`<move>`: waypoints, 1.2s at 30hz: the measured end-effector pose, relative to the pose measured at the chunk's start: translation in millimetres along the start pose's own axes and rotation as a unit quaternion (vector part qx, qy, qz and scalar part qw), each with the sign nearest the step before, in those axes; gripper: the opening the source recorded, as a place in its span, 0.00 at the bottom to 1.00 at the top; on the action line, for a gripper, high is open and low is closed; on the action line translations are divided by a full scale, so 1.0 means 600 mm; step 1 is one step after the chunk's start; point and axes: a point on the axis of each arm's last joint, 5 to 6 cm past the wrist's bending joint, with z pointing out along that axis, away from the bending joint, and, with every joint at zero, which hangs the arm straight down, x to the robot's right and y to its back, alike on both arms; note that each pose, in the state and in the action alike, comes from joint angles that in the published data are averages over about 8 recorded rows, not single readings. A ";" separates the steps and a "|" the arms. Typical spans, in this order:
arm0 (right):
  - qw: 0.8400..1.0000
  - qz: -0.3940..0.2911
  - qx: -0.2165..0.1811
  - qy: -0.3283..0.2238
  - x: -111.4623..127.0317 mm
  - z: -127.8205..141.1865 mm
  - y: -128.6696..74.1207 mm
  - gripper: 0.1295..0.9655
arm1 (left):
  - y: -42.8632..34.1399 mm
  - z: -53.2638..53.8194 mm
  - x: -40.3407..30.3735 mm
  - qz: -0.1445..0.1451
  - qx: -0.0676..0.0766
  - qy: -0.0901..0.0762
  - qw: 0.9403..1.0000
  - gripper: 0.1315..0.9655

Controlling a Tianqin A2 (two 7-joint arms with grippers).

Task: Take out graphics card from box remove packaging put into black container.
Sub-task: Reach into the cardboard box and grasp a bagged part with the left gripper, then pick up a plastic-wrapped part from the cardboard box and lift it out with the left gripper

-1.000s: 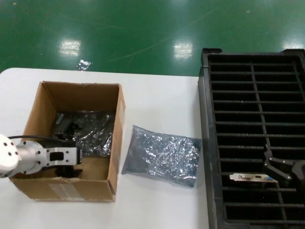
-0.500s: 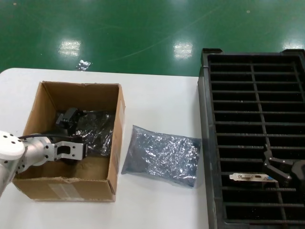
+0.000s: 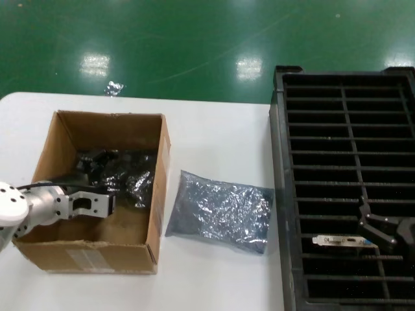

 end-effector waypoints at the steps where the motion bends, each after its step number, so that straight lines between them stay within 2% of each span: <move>1: 1.000 0.000 0.000 0.000 0.000 0.000 0.000 1.00 | 0.000 -0.003 -0.001 0.001 0.000 0.000 1.000 0.72; 6: 1.000 0.000 0.000 0.000 0.000 0.000 0.000 1.00 | -0.002 -0.014 -0.004 0.009 0.002 -0.003 1.000 0.59; 7: 1.000 0.000 0.000 0.000 0.000 0.000 0.000 1.00 | -0.003 -0.017 -0.005 0.011 0.002 -0.004 1.000 0.59; 15: 1.000 0.000 0.000 0.000 0.000 0.000 0.000 1.00 | -0.007 -0.032 -0.010 0.023 0.004 -0.010 1.000 0.33; 16: 1.000 0.000 0.000 0.000 0.000 0.000 0.000 1.00 | -0.008 -0.033 -0.010 0.024 0.004 -0.010 1.000 0.33; 24: 1.000 0.000 0.000 0.000 0.000 0.000 0.000 1.00 | -0.011 -0.046 -0.015 0.031 0.006 -0.017 0.999 0.14; 30: 1.000 0.000 0.000 0.000 0.000 0.000 0.000 1.00 | -0.015 -0.057 -0.023 0.038 0.006 -0.027 0.999 0.08; 36: 1.000 0.000 0.000 0.000 0.000 0.000 0.000 1.00 | -0.018 -0.078 -0.040 0.055 0.004 -0.053 0.997 0.04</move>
